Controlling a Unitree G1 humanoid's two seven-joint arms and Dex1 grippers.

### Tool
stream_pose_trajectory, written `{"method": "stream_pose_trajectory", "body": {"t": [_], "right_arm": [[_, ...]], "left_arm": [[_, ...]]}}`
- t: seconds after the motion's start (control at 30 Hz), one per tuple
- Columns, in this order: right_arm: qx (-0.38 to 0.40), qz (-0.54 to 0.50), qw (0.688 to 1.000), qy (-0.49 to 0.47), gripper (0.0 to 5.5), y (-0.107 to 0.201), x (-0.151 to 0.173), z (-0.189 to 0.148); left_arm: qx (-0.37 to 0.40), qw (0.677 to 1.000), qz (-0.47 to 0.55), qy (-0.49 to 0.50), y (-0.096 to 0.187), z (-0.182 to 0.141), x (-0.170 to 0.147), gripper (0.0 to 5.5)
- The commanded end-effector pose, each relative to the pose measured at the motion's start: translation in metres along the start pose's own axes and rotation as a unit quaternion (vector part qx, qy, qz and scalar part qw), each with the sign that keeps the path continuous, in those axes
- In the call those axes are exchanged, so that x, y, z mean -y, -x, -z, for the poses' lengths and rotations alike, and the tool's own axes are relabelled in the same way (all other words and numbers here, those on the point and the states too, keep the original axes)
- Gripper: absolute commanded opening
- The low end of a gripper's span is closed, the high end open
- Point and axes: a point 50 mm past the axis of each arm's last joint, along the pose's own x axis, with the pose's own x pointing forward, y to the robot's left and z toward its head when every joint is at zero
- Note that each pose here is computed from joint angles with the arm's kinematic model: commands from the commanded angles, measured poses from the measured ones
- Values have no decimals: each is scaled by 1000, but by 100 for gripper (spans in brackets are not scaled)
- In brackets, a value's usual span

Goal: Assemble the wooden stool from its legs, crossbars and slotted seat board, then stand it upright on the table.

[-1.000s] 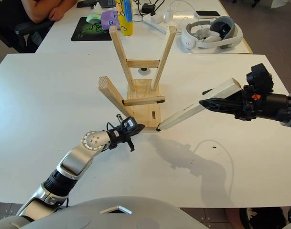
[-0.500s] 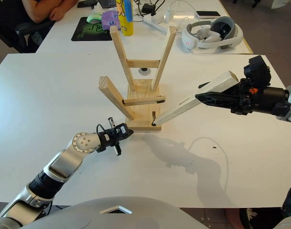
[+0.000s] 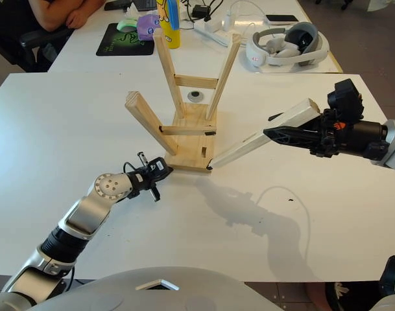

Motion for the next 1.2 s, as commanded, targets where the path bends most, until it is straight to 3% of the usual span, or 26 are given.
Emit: {"method": "stream_pose_trajectory", "body": {"t": [0.03, 0.27, 0.7, 1.2], "right_arm": [[13, 15, 999, 40, 206, -12, 5, -4], [26, -2, 997, 72, 206, -36, 11, 2], [-38, -36, 992, 114, 206, -66, 34, 5], [-170, -59, 966, 183, 205, -87, 33, -12]], "left_arm": [[-61, 998, -22, 7, 4, 22, -8, 0], [-55, 998, -17, 10, 2, 20, -12, 0], [-34, 999, 0, 20, -2, 12, -7, 0], [-10, 999, -9, 44, -4, 5, 3, 0]]}}
